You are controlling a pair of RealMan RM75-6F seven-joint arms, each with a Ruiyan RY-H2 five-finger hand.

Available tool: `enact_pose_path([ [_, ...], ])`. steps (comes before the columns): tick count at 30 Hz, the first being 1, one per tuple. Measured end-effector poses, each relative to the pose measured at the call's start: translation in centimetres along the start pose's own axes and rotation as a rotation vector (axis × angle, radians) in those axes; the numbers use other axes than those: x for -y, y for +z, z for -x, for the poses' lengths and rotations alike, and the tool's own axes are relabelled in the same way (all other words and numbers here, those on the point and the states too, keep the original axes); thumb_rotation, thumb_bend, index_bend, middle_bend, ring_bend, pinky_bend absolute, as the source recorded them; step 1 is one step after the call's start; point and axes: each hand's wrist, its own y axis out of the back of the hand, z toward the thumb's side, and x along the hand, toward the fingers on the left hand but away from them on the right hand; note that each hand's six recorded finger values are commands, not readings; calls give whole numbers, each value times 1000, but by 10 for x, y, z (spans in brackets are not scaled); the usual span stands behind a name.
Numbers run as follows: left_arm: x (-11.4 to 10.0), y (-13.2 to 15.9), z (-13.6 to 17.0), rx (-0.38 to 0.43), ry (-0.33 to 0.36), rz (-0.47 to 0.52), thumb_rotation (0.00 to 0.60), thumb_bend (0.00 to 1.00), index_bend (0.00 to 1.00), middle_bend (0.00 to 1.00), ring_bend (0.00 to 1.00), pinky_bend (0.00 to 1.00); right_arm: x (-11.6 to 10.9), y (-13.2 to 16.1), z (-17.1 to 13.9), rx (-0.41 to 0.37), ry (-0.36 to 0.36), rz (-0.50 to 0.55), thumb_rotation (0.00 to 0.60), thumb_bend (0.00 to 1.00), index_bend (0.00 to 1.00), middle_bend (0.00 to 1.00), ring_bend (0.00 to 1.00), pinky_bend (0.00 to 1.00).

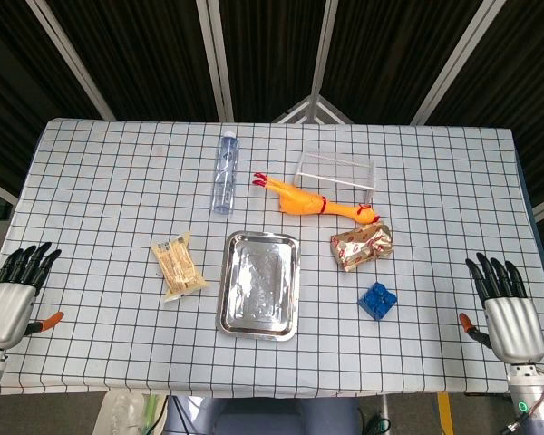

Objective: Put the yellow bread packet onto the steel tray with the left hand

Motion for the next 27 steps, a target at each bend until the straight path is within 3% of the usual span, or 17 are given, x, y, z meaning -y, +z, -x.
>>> enact_pose_path([
  [7, 12, -3, -4, -25, -49, -23, 600, 33, 0, 0, 0, 10, 4, 1, 0, -10, 11, 6, 600, 328, 0, 0, 0, 0],
  [13, 20, 16, -29, 51, -56, -45, 600, 23, 0, 0, 0, 0, 0, -1, 1, -7, 6, 32, 600, 329, 0, 0, 0, 0],
  [19, 34, 45, -69, 124, -99, -127, 600, 22, 0, 0, 0, 0, -2, -3, 5, -18, 15, 52, 600, 329, 0, 0, 0, 0],
  [27, 66, 107, -120, 186, -165, -231, 600, 23, 0, 0, 0, 0, -8, -12, 6, -14, 24, 83, 600, 330, 0, 0, 0, 0],
])
